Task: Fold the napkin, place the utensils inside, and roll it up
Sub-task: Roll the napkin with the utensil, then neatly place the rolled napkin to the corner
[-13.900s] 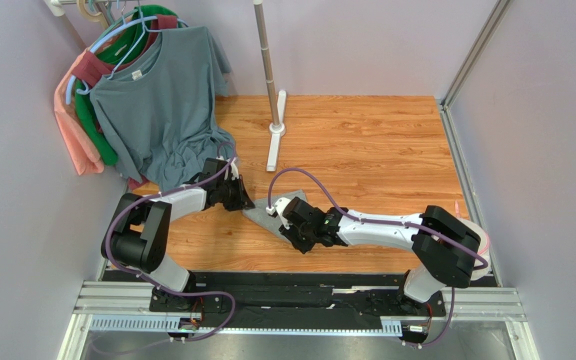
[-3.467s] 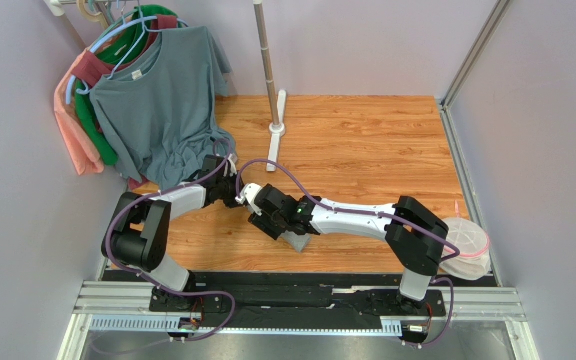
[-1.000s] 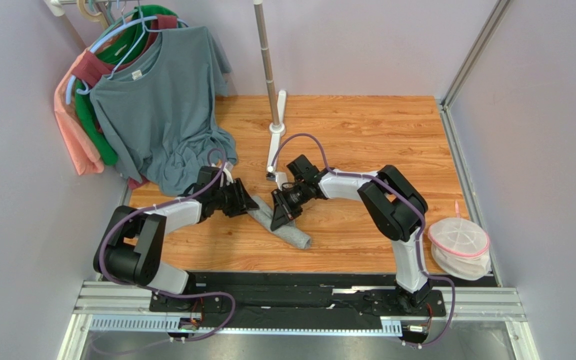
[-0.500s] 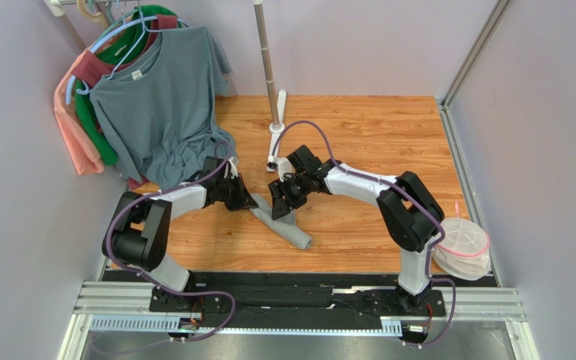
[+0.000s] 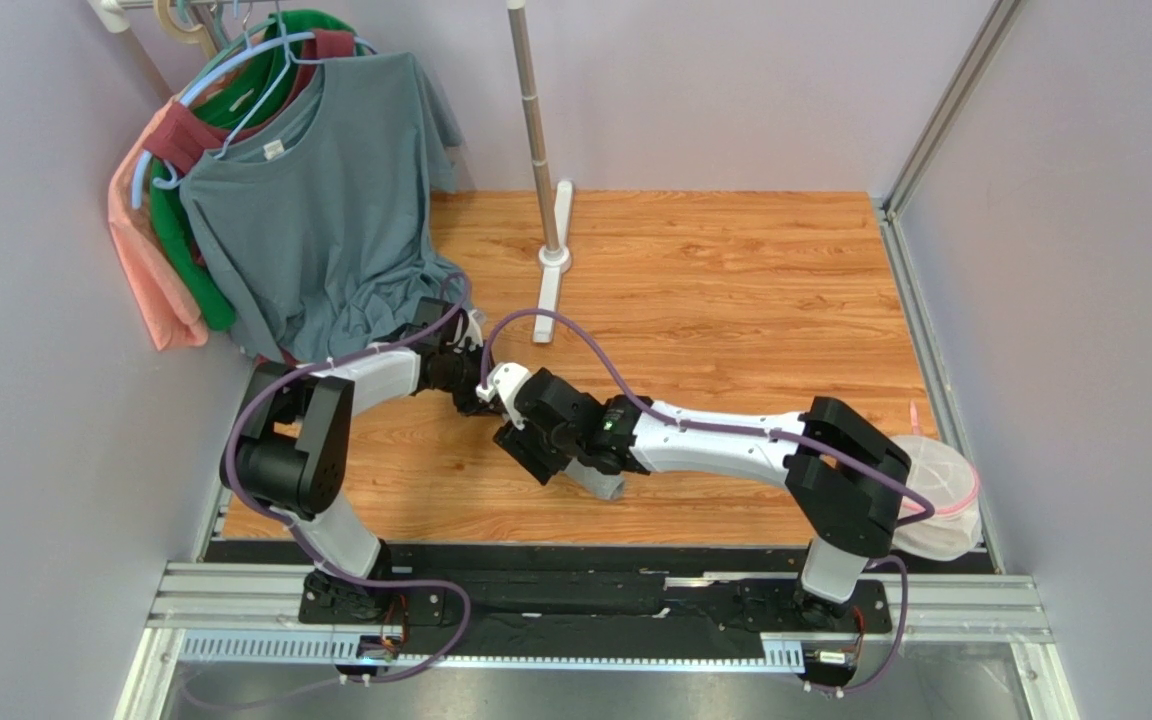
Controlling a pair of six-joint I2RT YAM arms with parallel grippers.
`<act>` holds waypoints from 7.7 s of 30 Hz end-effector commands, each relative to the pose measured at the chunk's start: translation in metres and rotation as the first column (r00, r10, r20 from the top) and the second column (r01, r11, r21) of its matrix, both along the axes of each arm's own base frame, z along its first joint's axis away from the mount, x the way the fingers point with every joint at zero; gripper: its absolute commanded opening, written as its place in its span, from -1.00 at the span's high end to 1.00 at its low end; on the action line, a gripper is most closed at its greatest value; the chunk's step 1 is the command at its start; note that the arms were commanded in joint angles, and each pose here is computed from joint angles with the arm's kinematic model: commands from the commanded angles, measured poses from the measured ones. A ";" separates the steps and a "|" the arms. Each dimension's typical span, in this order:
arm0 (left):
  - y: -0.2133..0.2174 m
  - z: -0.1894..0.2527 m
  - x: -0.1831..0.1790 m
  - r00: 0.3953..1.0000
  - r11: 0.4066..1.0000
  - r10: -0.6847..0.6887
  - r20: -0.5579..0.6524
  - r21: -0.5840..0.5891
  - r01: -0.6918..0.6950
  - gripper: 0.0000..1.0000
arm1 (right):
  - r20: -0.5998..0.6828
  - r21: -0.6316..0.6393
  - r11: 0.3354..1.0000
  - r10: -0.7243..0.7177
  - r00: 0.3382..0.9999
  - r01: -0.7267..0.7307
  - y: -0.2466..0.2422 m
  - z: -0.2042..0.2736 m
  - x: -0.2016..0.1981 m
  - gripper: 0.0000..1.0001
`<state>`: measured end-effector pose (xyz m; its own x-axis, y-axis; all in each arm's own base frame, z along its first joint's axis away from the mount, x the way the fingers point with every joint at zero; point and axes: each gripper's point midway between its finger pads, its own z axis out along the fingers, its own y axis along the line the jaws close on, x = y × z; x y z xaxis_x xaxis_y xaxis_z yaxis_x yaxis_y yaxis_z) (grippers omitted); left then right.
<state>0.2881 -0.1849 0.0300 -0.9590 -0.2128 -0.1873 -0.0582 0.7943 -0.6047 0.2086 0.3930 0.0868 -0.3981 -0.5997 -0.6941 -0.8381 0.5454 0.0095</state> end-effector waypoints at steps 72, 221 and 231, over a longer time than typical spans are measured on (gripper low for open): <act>-0.004 0.004 -0.014 0.992 0.985 0.102 0.081 -0.151 -0.089 0.74 | -0.627 0.343 0.930 0.123 0.769 0.131 -0.011 -0.051 0.029 0.56; 0.024 0.150 0.025 0.951 0.983 0.020 0.309 -0.181 0.038 -0.53 | -0.376 0.168 0.531 -0.744 0.552 0.831 -0.287 -0.040 0.264 0.10; 0.048 0.165 0.029 0.920 0.993 0.069 0.385 -0.117 -0.026 -0.68 | -0.301 0.309 0.608 -0.667 0.681 0.732 -0.271 0.030 0.267 -0.77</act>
<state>0.3091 -0.1506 0.1621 -0.8715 -0.2856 -0.3986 0.0968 0.6967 -0.7108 0.4685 0.1153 0.0533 -0.7801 0.2359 -0.5794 -0.0517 0.8987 0.4355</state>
